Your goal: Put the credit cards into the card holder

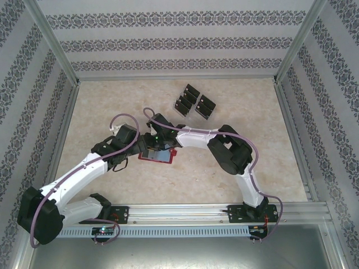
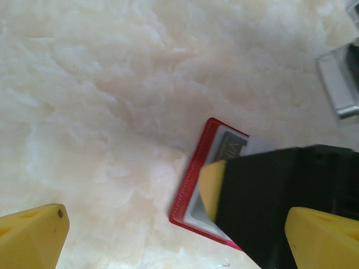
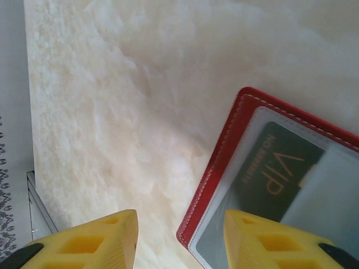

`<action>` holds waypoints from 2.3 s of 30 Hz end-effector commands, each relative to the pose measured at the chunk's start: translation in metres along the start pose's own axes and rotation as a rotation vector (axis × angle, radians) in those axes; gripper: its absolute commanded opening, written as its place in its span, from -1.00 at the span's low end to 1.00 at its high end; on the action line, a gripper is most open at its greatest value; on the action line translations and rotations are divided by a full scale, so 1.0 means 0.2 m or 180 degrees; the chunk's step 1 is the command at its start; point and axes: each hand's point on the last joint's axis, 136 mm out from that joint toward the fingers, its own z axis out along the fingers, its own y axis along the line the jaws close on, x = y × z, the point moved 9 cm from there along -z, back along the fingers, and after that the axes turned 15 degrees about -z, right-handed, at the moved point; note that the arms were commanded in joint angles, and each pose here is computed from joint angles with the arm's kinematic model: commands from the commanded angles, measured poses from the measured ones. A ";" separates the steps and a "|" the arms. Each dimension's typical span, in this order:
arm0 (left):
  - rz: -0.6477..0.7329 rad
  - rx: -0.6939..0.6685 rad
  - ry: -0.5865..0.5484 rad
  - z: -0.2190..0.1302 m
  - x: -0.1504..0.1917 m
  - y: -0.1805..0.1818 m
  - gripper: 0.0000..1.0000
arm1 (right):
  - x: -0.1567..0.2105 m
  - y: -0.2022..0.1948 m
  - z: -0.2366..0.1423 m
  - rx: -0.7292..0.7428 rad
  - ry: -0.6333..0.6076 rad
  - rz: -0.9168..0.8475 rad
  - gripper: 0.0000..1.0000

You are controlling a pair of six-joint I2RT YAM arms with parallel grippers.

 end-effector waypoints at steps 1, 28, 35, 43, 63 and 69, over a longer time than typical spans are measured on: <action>-0.0157 0.0304 -0.0080 -0.10 -0.06 -0.07 1.00 | 0.00 0.13 0.07 -0.0212 0.0056 -0.0160 -0.09; -0.0009 0.0001 -0.0135 -0.05 -0.08 -0.02 1.00 | 0.19 -0.10 -0.42 0.0218 -0.0324 -0.0015 -0.05; 0.0095 -0.0054 0.0112 0.10 -0.07 -0.08 1.00 | 0.33 -0.20 -0.53 0.0877 -0.0388 -0.0216 -0.03; 0.0235 -0.0168 0.0313 0.24 -0.07 -0.12 1.00 | 0.32 -0.21 -0.48 0.1297 -0.0142 -0.0558 0.10; 0.0428 -0.0415 0.0747 0.51 -0.12 -0.14 1.00 | 0.31 -0.25 -0.31 0.1757 0.0283 -0.1041 -0.12; 0.0448 -0.0428 0.0805 0.53 -0.10 -0.14 1.00 | 0.36 -0.27 -0.34 0.1804 0.0330 -0.1101 -0.44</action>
